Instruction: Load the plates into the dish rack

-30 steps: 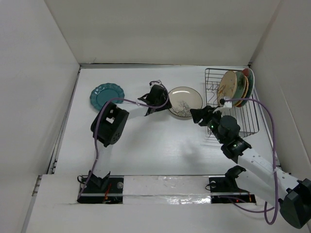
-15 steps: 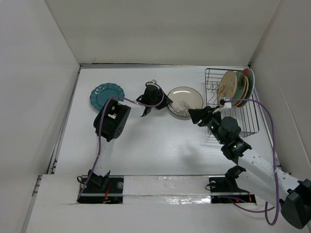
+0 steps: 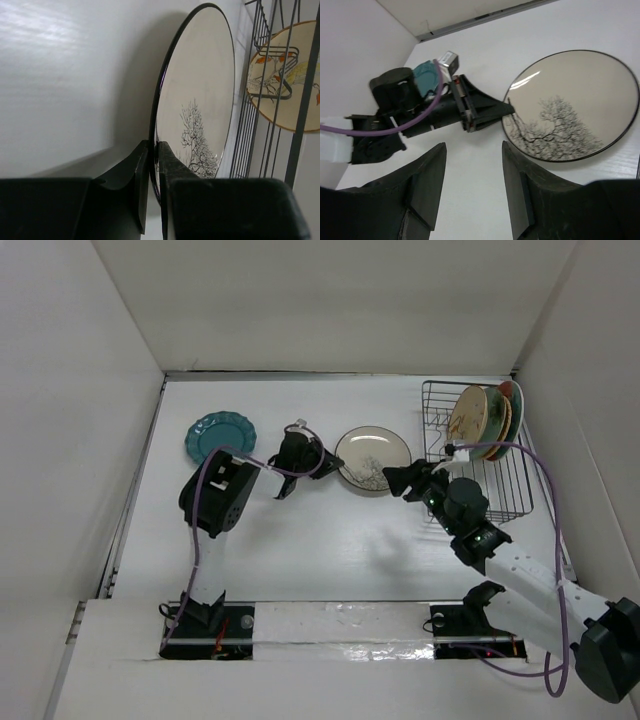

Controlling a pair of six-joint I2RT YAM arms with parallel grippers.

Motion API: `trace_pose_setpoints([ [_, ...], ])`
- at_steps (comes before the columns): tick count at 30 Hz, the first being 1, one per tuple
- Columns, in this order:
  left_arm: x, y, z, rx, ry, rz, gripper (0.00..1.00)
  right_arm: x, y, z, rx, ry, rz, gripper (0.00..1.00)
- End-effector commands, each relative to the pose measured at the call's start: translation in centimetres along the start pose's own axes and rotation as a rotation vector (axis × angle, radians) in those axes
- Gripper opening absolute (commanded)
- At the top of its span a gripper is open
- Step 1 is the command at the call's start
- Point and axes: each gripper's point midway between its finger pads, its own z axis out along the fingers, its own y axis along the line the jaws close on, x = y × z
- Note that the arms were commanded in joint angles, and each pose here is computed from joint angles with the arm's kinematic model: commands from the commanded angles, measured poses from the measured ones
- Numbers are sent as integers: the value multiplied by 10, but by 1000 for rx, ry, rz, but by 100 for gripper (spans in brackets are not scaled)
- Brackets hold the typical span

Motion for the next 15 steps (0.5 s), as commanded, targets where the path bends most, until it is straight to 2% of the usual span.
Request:
trace_pose_setpoints([
  [1, -29, -12, -43, 54, -101, 49, 0, -11, 12, 6, -55, -38, -8, 60],
  [2, -40, -38, -59, 133, -134, 63, 0, -4, 10, 10, -51, -16, -14, 69],
  [3, -43, -43, -75, 157, -147, 63, 0, 4, 11, 15, -58, 15, -19, 77],
  [7, -40, -46, -99, 179, -162, 68, 0, 13, 13, 25, -61, 66, -22, 92],
  [15, -61, -70, -158, 268, -246, 77, 0, 24, 6, 44, -9, 141, 8, 99],
])
